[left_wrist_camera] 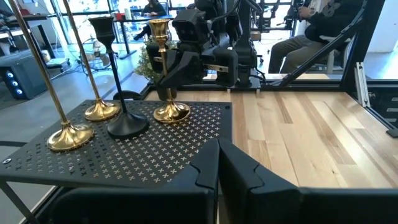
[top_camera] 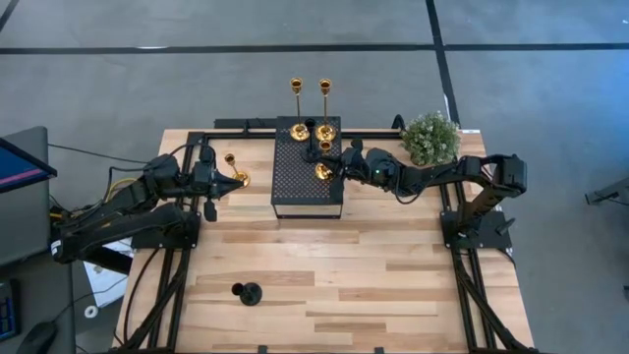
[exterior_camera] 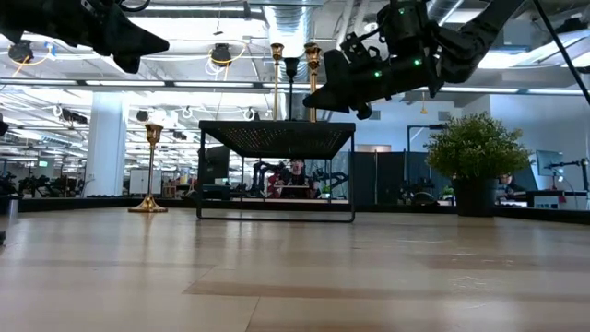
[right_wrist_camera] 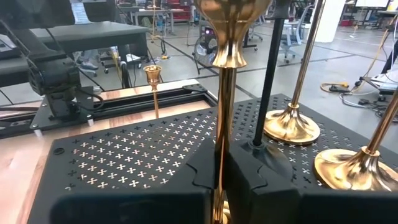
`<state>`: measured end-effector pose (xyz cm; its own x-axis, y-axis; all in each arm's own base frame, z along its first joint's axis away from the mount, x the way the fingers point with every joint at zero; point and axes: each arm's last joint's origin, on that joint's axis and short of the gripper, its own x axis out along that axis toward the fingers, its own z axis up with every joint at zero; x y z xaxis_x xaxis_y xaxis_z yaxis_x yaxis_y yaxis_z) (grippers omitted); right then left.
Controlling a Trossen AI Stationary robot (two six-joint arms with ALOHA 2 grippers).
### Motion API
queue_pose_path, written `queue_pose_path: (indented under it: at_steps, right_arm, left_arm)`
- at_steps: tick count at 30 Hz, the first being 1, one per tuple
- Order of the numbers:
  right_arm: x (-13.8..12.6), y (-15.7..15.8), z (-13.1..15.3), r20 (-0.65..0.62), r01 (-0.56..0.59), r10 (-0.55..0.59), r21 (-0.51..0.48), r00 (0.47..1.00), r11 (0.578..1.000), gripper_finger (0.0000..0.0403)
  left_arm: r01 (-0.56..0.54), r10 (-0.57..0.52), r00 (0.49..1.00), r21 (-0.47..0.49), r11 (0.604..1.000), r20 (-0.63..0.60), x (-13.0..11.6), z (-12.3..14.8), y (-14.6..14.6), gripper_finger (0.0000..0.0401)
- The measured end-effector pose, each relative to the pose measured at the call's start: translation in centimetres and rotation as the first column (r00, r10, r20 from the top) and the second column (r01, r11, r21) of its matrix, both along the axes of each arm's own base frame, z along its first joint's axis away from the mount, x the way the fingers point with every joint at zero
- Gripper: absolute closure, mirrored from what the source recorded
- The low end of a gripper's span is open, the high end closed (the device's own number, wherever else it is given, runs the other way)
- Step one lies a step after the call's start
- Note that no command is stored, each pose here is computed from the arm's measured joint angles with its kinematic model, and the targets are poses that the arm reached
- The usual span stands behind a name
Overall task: Pick & Place candle stick holders
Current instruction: Adjust the small gold candle holder on the shelf, then put the small gold candle holder on the shelf
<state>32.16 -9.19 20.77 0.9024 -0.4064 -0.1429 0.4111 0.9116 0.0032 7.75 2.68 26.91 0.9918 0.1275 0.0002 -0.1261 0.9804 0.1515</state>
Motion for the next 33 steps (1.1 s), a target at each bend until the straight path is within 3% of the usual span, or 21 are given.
queue_pose_path:
  at_steps: [15, 26, 33]
  right_arm:
    - [-0.1, -0.2, 0.0, -0.004, 0.008, -0.008, 0.001, 1.0, 1.0, 0.0389]
    - [-0.1, -0.2, -0.3, -0.023, 0.01, -0.01, 0.006, 1.0, 1.0, 0.033]
    - [-1.7, 0.4, 1.4, -0.103, 0.005, -0.002, 0.028, 0.995, 1.0, 0.0303]
  left_arm:
    - [0.0, 0.0, 1.0, 0.0, 1.0, 0.0, 0.0, 0.0, 0.0, 0.0393]
    - [0.0, 0.0, 1.0, 0.0, 1.0, 0.0, 0.0, 0.0, 0.0, 0.0393]
    - [0.0, 0.0, 1.0, 0.0, 1.0, 0.0, 0.0, 0.0, 0.0, 0.0393]
